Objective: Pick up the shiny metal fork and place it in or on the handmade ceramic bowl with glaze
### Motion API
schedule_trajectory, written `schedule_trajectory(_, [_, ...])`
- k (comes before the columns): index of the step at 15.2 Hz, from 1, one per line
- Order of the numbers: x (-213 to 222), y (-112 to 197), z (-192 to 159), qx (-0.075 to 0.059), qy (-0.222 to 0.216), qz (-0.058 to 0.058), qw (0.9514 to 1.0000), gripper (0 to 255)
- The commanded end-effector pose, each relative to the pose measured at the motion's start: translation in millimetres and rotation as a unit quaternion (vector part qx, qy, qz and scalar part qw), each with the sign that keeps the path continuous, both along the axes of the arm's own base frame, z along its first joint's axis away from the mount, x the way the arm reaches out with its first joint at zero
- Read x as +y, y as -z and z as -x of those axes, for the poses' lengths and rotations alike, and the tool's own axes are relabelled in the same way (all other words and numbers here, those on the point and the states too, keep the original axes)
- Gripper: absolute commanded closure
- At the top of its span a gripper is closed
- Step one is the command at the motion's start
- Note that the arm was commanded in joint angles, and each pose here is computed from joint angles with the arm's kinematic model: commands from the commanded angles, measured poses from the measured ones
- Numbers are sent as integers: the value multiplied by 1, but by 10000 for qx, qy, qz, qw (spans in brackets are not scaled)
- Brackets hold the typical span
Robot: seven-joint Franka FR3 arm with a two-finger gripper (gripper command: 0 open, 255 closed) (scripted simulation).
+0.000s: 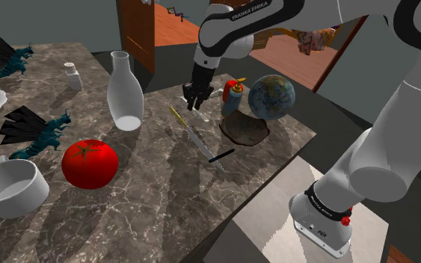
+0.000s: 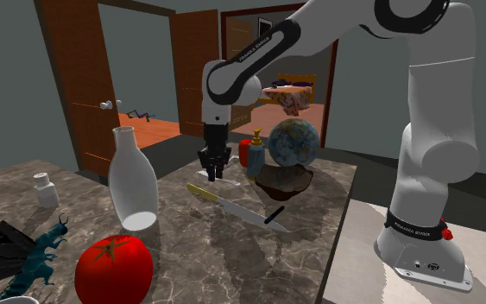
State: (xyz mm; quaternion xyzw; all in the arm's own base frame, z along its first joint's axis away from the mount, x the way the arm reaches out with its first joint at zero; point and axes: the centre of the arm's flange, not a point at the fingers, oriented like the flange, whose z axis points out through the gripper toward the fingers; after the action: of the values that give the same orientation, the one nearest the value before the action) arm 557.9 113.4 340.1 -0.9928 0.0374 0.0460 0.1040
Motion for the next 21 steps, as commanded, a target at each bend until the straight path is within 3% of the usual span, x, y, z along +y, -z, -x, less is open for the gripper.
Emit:
schedule_trajectory(1, [0, -10, 1, 1, 0, 0, 10000, 255])
schedule_trajectory(21, [0, -116, 1, 1, 0, 0, 10000, 255])
